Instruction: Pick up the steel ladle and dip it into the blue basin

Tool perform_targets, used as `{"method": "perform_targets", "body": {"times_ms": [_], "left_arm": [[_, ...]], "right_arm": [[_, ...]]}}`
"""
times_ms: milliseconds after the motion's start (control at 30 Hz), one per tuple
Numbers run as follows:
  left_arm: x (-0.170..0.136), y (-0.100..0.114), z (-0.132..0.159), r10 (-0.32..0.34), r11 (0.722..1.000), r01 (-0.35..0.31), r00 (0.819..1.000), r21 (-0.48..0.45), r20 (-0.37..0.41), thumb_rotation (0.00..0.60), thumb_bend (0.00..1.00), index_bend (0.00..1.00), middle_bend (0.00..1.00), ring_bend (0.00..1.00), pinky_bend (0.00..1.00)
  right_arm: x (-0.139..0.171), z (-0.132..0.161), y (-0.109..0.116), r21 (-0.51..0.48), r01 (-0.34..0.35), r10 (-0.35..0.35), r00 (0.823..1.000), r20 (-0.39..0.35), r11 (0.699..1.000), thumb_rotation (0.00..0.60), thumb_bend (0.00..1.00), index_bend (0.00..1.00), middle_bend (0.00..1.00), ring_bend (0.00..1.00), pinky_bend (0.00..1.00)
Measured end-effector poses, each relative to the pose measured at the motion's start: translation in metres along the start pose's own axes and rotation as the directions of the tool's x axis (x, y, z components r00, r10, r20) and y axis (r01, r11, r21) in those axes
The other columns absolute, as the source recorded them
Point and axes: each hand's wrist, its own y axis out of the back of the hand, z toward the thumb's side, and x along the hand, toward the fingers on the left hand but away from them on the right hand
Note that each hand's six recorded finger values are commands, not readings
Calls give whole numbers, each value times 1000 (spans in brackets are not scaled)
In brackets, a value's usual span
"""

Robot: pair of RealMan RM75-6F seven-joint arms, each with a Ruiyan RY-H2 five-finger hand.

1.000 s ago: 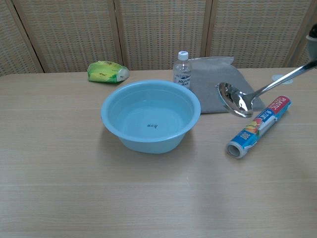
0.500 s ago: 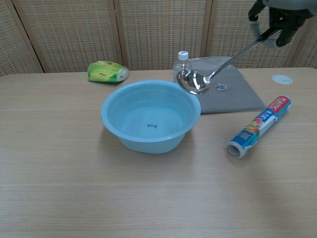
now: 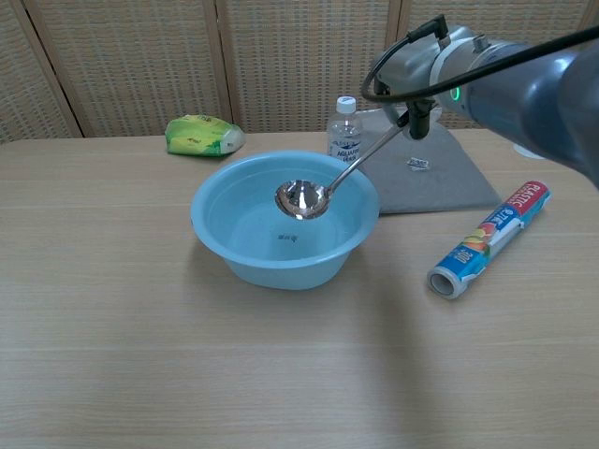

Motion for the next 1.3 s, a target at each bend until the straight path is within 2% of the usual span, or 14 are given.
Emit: {"method": "perform_targets", "body": {"times_ms": [167, 367, 633, 767, 867, 1100, 1300], "left_arm": [[3, -1, -3, -7, 1000, 7, 1000, -6, -12, 600, 0, 0, 0, 0, 0], [5, -1, -4, -14, 1000, 14, 1000, -10, -16, 600, 0, 0, 0, 0, 0], [5, -1, -4, -11, 1000, 11, 1000, -10, -18, 600, 0, 0, 0, 0, 0], [5, -1, -4, -12, 1000, 12, 1000, -10, -18, 600, 0, 0, 0, 0, 0], [5, -1, -4, -12, 1000, 12, 1000, -8, -20, 600, 0, 0, 0, 0, 0], [6, -1, -5, -11, 1000, 11, 1000, -9, -24, 600, 0, 0, 0, 0, 0], [6, 0, -7, -9, 1000, 9, 1000, -14, -29, 600, 0, 0, 0, 0, 0]], "right_arm": [[-7, 16, -4, 34, 15, -15, 1000, -1, 999, 600, 703, 801, 929, 944, 1000], [-17, 20, -5, 141, 90, -93, 996, 8, 986, 600, 704, 802, 929, 944, 1000], [-27, 15, -9, 258, 166, -185, 981, 51, 952, 600, 706, 804, 930, 944, 1000], [-26, 21, -17, 318, 190, -212, 977, 34, 929, 600, 708, 804, 930, 944, 1000], [-25, 27, -20, 381, 224, -240, 971, -4, 897, 600, 713, 805, 931, 944, 1000], [-22, 45, -26, 542, 335, -321, 939, -124, 770, 600, 714, 806, 931, 944, 1000], [-17, 59, -37, 599, 373, -323, 926, -194, 709, 600, 717, 808, 932, 946, 1000]]}}
